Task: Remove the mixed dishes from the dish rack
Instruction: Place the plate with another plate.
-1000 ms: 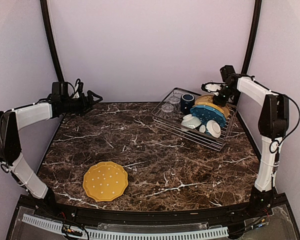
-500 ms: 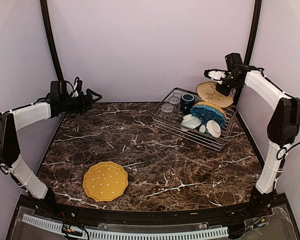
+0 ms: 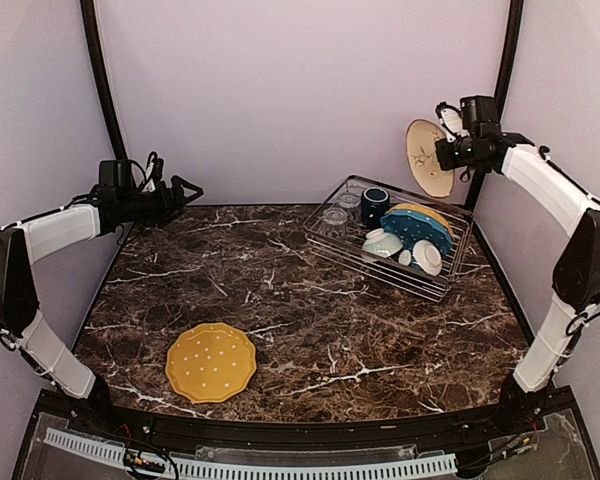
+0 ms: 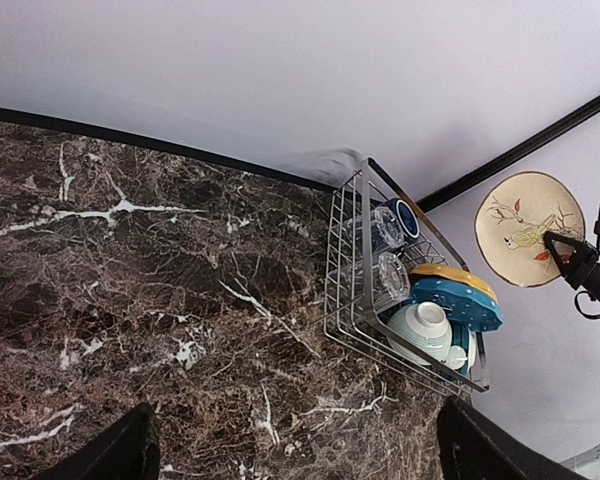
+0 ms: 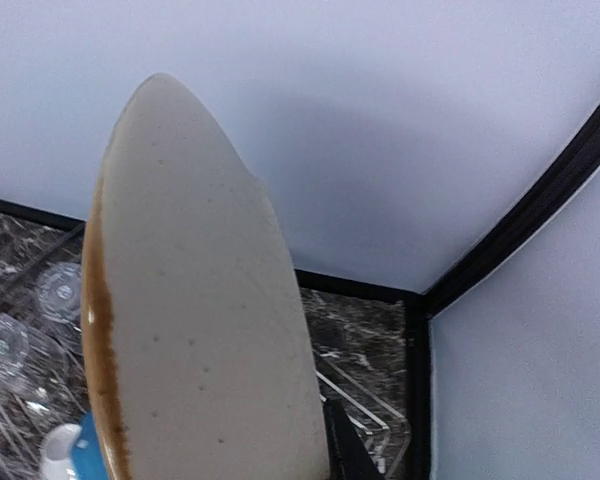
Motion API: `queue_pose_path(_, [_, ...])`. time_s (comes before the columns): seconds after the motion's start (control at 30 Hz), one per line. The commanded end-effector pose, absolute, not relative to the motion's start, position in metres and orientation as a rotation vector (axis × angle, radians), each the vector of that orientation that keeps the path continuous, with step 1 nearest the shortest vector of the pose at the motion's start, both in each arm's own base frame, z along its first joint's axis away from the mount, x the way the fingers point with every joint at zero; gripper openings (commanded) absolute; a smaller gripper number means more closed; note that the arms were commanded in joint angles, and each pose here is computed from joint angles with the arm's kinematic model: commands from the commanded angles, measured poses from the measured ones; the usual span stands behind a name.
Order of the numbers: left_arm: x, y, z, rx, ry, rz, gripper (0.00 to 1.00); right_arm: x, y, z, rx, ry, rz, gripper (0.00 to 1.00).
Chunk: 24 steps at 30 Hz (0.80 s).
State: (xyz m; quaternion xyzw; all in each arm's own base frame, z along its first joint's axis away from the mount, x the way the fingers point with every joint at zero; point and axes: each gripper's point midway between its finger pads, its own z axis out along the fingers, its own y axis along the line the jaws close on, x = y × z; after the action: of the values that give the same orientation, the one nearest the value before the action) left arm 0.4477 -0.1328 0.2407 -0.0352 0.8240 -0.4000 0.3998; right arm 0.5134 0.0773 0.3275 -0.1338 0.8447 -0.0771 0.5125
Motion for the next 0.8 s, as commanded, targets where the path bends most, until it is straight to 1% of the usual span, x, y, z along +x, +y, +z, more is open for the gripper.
queue_pose_path(0.0, [0.444,-0.131,0.262,-0.066,2.052,-1.000,0.96,0.501,0.151,0.397,-0.028,1.843,0.430,0.00])
queue_pose_path(0.1, [0.443,-0.129,0.264,-0.066,2.051,-0.985,0.96,0.485,0.201,0.379,0.031,1.892,0.731,0.00])
queue_pose_path(0.3, [0.439,-0.125,0.273,-0.076,2.043,-0.960,0.96,0.432,0.318,0.306,-0.013,2.057,1.052,0.00])
queue_pose_path(0.4, [0.436,-0.123,0.275,-0.072,2.044,-0.936,0.96,0.403,0.371,0.256,-0.071,2.201,1.145,0.00])
queue_pose_path(0.53, [0.437,-0.121,0.275,-0.073,2.049,-0.912,0.96,0.357,0.435,0.206,-0.198,2.357,1.260,0.00])
queue_pose_path(0.67, [0.437,-0.122,0.273,-0.074,2.057,-0.925,0.96,0.307,0.482,0.176,-0.347,2.452,1.419,0.00])
queue_pose_path(0.77, [0.436,-0.125,0.278,-0.076,2.043,-0.960,0.95,0.274,0.501,0.162,-0.456,2.489,1.500,0.00])
